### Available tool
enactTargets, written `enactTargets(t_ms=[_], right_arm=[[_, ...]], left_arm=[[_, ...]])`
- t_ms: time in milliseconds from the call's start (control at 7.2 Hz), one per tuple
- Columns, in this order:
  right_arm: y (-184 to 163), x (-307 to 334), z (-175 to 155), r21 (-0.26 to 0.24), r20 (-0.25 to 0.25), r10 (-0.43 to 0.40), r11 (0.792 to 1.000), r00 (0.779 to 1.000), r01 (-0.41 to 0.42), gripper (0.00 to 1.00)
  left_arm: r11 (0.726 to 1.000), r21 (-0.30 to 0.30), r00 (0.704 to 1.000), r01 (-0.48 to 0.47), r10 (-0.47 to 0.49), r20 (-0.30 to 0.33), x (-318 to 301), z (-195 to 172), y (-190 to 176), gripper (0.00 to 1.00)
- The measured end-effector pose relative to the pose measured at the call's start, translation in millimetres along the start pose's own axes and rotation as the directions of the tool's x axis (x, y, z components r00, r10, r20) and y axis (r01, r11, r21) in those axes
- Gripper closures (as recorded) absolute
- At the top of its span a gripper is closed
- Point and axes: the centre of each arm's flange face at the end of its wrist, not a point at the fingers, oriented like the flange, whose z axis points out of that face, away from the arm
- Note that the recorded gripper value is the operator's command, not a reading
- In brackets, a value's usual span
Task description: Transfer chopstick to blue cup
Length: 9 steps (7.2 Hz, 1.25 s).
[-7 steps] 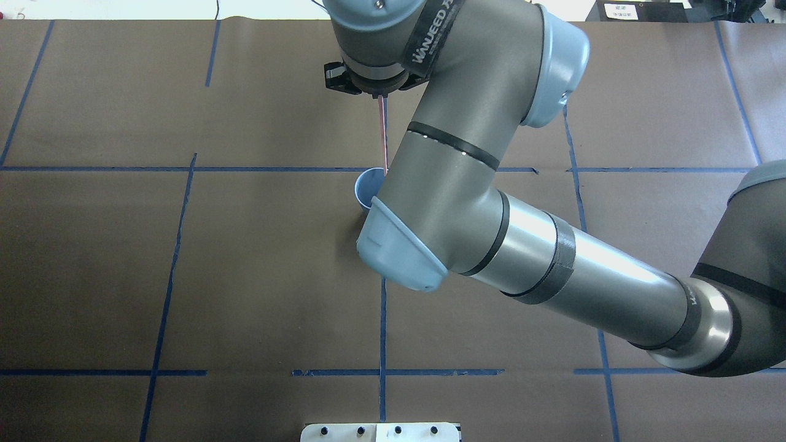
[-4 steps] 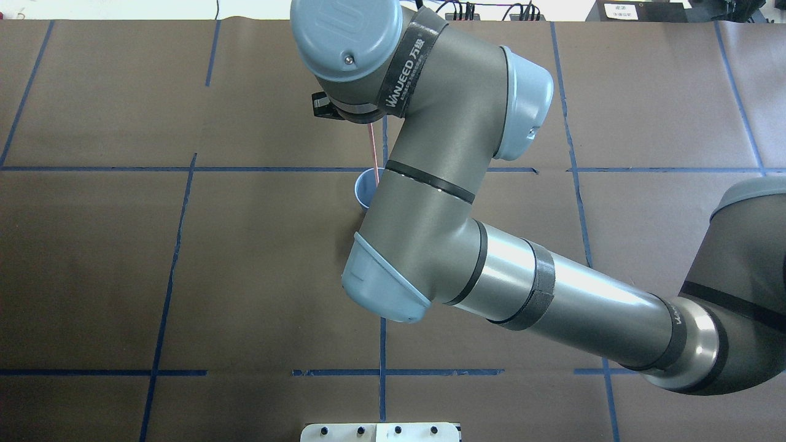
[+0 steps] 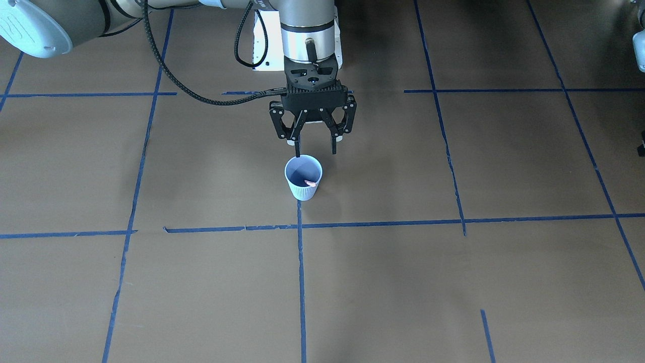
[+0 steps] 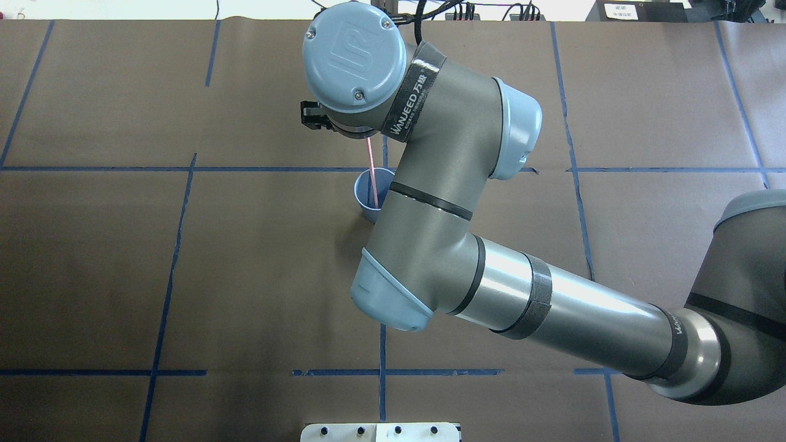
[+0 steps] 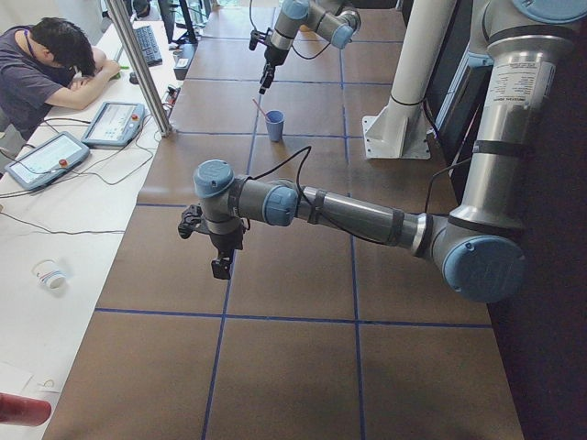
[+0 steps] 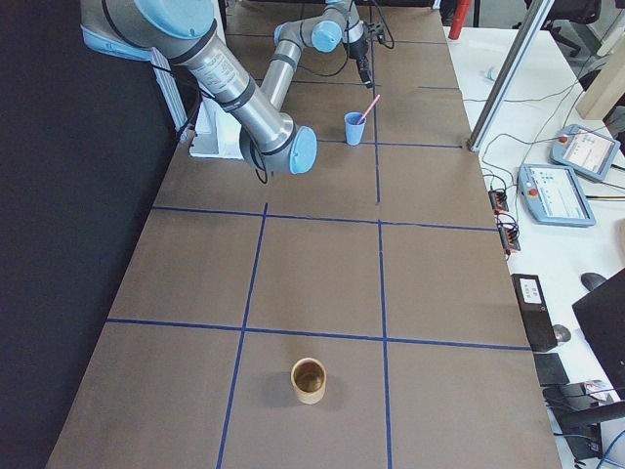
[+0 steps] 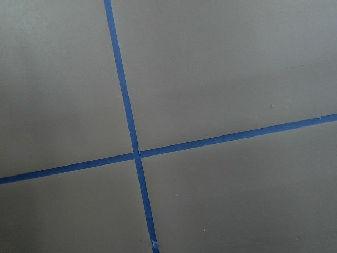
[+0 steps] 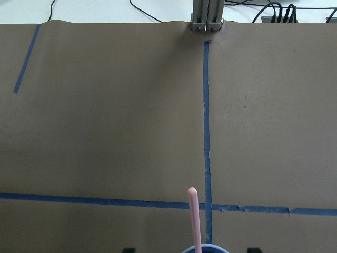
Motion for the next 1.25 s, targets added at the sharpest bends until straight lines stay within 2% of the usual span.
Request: enactTargets(t_ms=[139,278,556,833,972,1250], right_arm=[[-4,9,-8,-0.006,-0.005,0.002,1.0,1.0,-0.002,0.0],[-10,34,-21,-0.036,-0.029,-0.005,0.999,1.0,0.004,0.0],[-17,129,-52,-0.127,-0.08,-0.062,0.991,0.995,0.052,0.0],[-21,258,-68,-0.214,-0.056,-0.139,0.969,0.989,0.124,0.0],[-31,330,-68,-0.256,-0.034,-0.177,0.953,0.984,0.162,0.0],[-48,489,-56,-0.356,0.019,-0.241,0.905,0.97,0.232,0.0]], left_arm=[[1.0,-0.001,1.0,0.0,0.0,0.0,0,0,0,0.0],[1.0,-0.001,1.0,0.001,-0.001,0.0,-1,1,1,0.0],[1.0,-0.007,1.0,0.005,-0.005,0.0,-3,3,4,0.0],[0.999,-0.025,0.999,0.032,-0.032,-0.001,-14,10,15,0.0],[0.998,-0.037,0.998,0.053,-0.054,-0.012,-37,13,33,0.0],[0.997,-0.043,0.996,0.06,-0.062,-0.069,-93,16,68,0.0]])
